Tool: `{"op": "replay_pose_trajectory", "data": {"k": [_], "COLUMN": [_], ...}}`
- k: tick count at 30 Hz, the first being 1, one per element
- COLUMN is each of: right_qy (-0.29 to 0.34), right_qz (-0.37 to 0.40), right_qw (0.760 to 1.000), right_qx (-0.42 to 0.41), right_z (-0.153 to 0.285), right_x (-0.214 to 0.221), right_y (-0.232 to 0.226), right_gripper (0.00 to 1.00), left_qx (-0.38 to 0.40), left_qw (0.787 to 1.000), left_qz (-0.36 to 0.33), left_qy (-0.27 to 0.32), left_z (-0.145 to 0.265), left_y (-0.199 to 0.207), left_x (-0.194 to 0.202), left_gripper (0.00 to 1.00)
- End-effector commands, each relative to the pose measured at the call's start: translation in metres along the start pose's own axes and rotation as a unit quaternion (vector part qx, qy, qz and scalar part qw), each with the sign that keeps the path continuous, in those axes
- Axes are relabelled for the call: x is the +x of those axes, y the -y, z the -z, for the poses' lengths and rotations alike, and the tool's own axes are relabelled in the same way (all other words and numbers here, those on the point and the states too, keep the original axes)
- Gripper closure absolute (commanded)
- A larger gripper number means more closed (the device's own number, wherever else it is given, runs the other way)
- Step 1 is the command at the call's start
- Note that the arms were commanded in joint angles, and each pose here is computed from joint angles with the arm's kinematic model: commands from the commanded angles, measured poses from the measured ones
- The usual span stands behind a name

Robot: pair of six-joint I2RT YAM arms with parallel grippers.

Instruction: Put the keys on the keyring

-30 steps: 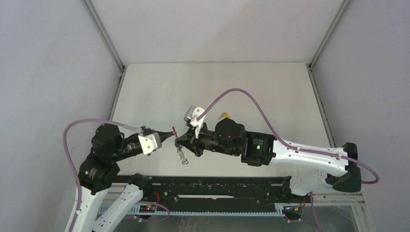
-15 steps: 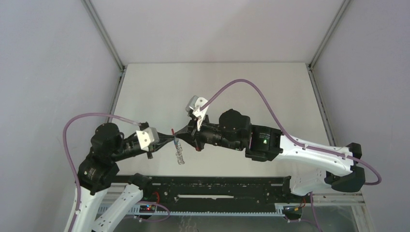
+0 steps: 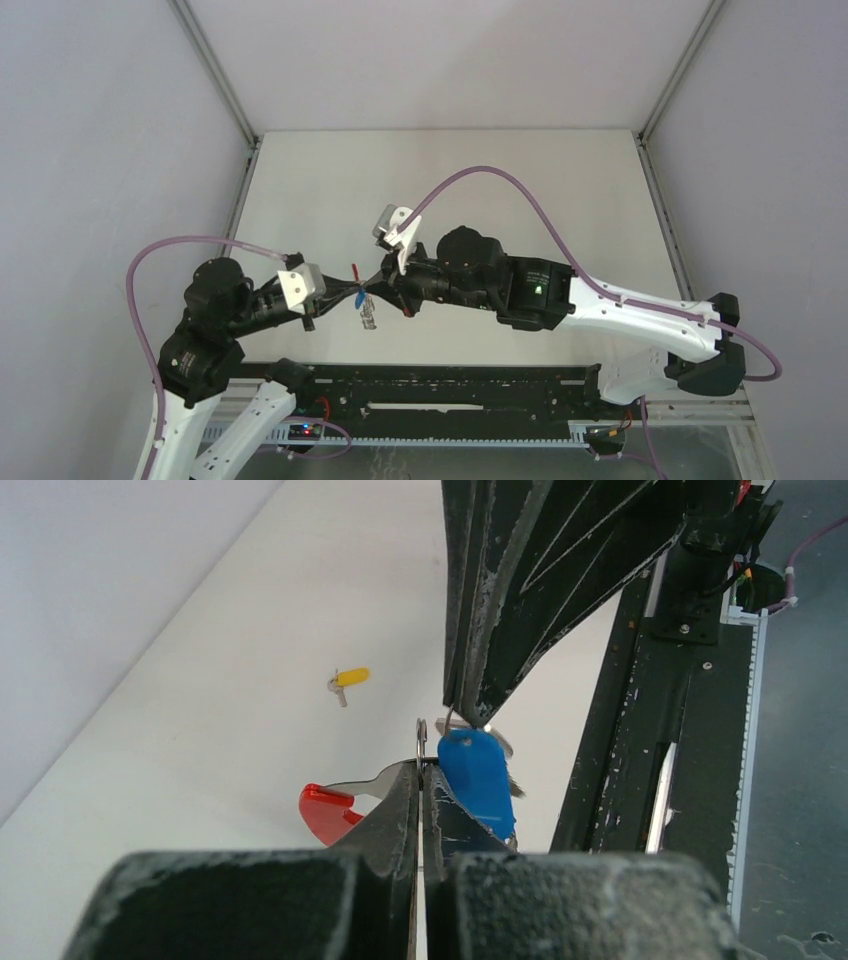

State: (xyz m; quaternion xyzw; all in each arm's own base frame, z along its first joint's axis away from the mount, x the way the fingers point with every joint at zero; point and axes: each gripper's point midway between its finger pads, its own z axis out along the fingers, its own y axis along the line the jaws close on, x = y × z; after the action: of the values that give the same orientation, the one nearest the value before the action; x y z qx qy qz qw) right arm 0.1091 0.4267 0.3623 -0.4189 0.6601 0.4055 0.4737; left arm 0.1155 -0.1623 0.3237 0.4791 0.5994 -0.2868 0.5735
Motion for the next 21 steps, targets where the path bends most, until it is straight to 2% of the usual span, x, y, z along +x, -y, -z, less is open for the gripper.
{"op": "replay_pose_trajectory", "data": {"k": [1,11,16,21], "right_qy": [0.046,0.101,0.080,0.043], "right_qz": [-0.021,-0.043,-0.035,-0.013], "right_qw": [0.999,0.993,0.994,0.997], "right_qx": [0.006,-0.045,-0.062,-0.057], "right_z": [0.026,0.068,0.073,0.052], "right_x": [-0.022,-0.035,-0.026,-0.003], "right_y": [0.009,0.014,0.014,0.012], "right_gripper": [1.00,1.00,1.00,1.00], "left_qx": [-0.016,-0.019,-0.018,-0.010], "left_qw": [0.999,0.999,0.999,0.999], "left_qz": [-0.015,-0.015,-0.015,-0.008], "left_qy": [0.033,0.021,0.022,0.031], "left_z": [0.008,0.005,0.005,0.007], "left_y": [-0.003,-0.004,-0.004,-0.001], "left_x": [-0.027,-0.014,-0.016,-0.024], "left_gripper": [1.00,1.00,1.00,1.00]}}
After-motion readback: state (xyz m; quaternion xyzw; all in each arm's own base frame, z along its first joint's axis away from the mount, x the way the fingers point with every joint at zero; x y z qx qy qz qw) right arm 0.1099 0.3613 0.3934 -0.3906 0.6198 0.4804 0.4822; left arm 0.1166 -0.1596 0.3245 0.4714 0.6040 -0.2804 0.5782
